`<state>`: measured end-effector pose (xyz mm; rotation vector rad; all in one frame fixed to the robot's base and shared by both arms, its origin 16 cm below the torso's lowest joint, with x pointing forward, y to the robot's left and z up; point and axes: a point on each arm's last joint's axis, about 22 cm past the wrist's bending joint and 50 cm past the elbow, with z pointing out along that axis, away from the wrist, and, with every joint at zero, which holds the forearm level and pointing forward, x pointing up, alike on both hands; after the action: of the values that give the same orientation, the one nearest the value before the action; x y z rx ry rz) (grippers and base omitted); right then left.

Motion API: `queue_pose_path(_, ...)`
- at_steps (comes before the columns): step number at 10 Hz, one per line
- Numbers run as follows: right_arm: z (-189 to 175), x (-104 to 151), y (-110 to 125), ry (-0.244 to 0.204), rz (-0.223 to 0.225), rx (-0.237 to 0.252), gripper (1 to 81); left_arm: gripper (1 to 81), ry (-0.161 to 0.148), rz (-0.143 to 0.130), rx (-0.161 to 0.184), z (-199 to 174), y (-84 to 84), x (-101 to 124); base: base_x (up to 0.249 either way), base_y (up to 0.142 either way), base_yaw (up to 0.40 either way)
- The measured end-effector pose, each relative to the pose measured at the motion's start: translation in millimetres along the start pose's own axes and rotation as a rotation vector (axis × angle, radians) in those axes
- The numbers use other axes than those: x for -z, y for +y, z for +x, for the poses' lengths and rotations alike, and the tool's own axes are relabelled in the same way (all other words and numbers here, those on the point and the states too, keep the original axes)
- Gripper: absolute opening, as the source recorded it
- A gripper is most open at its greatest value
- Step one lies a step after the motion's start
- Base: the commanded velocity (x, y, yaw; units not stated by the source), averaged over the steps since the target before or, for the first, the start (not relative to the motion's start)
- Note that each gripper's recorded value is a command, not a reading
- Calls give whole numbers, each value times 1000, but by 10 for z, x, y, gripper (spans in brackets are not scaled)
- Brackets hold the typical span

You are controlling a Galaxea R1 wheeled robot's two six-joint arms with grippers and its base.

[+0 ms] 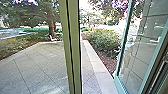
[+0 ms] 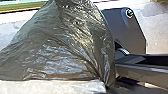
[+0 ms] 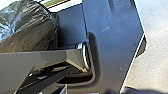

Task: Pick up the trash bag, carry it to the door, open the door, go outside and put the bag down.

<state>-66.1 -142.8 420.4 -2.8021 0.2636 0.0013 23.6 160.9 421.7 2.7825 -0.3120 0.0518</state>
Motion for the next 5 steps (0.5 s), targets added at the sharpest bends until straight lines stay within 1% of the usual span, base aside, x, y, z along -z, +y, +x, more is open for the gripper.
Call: queue_pose_path(5, -1, 0, -2, 0, 0, 0, 811, 10, -1, -1, 1, -4, 6, -1, 0, 0, 0)
